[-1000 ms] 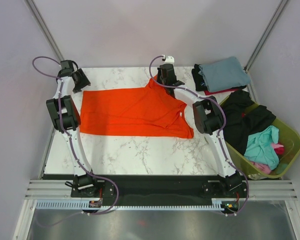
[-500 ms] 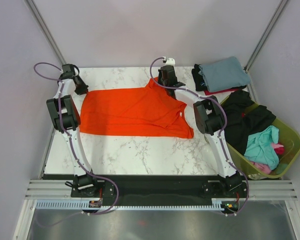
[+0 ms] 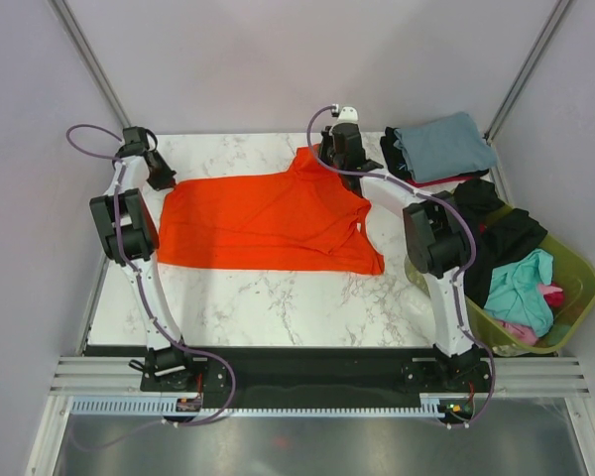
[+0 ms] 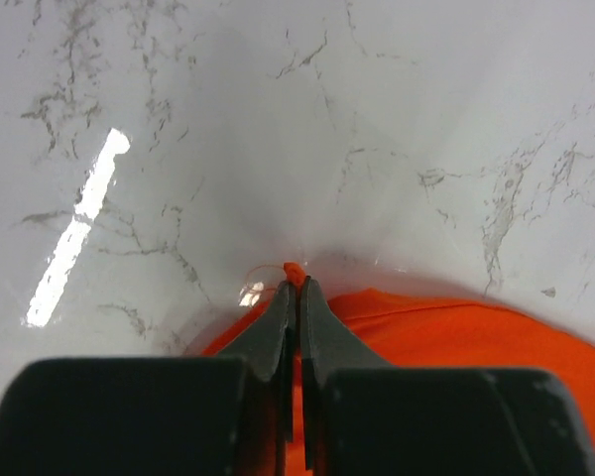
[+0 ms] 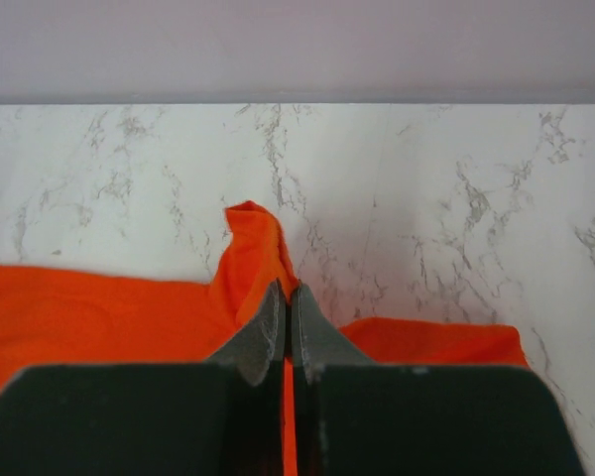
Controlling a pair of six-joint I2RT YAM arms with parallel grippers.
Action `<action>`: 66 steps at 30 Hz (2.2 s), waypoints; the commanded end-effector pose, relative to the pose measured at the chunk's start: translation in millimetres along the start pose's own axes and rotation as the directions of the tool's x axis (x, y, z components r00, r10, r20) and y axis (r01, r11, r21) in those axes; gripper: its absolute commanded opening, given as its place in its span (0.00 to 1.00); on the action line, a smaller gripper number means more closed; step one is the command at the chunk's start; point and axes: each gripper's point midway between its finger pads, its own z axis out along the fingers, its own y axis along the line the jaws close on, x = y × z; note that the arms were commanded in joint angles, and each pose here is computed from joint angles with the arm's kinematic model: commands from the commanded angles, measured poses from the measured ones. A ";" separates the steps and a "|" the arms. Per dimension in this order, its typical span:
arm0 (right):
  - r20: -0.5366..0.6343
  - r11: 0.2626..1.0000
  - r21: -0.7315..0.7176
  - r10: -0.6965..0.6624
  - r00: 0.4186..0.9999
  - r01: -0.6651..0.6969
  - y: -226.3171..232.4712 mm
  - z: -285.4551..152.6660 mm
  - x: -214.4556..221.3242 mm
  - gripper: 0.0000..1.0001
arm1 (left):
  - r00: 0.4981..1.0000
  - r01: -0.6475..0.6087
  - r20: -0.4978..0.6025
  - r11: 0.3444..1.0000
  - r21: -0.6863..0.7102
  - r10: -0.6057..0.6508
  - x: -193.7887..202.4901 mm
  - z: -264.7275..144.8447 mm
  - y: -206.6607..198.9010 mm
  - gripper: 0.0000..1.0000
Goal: Fold and stack the t-shirts
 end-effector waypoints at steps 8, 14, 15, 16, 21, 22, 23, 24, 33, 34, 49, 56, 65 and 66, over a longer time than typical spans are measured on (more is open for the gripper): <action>0.050 0.996 -0.075 -0.046 0.998 0.049 18.1 -94.4 -19.1 0.00 | 1.000 -0.007 -0.003 1.000 -0.019 0.007 12.3 -61.0 2.0 0.02; 0.032 0.994 -0.068 -0.078 0.996 0.080 21.5 -135.7 -3.8 0.00 | 1.000 -0.017 -0.013 0.998 -0.060 0.016 27.2 -74.3 14.7 0.02; 0.025 0.994 -0.066 -0.082 0.996 0.084 21.2 -139.8 -0.9 0.00 | 1.000 -0.015 -0.015 0.998 -0.063 0.014 29.2 -76.2 15.0 0.02; 0.009 0.994 -0.063 -0.085 0.996 0.085 19.6 -144.7 7.7 0.00 | 1.000 -0.016 -0.016 0.998 -0.065 0.015 32.0 -77.7 15.5 0.02; 0.009 0.995 -0.062 -0.084 0.996 0.084 18.9 -169.7 12.1 0.00 | 0.999 -0.049 -0.008 0.994 -0.100 0.048 30.5 -77.1 24.2 0.02; 0.008 0.995 -0.063 -0.082 0.997 0.082 17.9 -177.1 13.5 0.00 | 0.998 -0.061 -0.003 0.992 -0.107 0.061 27.4 -74.9 24.5 0.02; 0.006 0.995 -0.059 -0.080 0.997 0.080 16.4 -181.1 14.9 0.00 | 0.997 -0.070 0.011 0.987 -0.143 0.073 22.2 -75.0 31.8 0.02; 0.004 0.995 -0.055 -0.078 0.997 0.078 15.2 -185.0 15.7 0.00 | 0.997 -0.072 0.023 0.985 -0.156 0.077 17.1 -76.5 35.5 0.02; -0.015 0.996 -0.055 -0.075 0.997 0.074 8.1 -220.0 33.8 0.00 | 0.996 -0.037 0.077 0.992 -0.124 0.047 -10.2 -74.1 25.9 0.02; -0.022 0.996 -0.051 -0.077 0.997 0.076 6.2 -221.9 38.8 0.00 | 0.996 -0.038 0.078 0.992 -0.120 0.048 -10.5 -74.6 24.3 0.02; -0.102 0.999 0.000 -0.043 0.994 0.043 -16.4 -251.5 80.9 0.00 | 0.982 0.177 0.092 0.969 -0.172 -0.163 27.0 -94.1 85.5 0.07; -0.178 0.999 0.045 -0.011 0.984 0.019 -31.9 -283.4 110.1 0.76 | 0.969 0.207 0.153 0.976 -0.068 -0.195 0.1 -114.4 84.1 0.37; -0.188 1.000 -0.023 0.003 0.982 -0.007 8.5 -266.2 90.9 0.72 | 0.974 0.080 0.211 0.997 0.020 -0.083 -8.1 -146.8 38.0 0.70; -0.213 1.000 -0.031 -0.006 0.977 0.000 11.2 -264.5 100.5 0.72 | 0.973 0.064 0.219 0.998 0.018 -0.066 -8.8 -149.2 34.6 0.70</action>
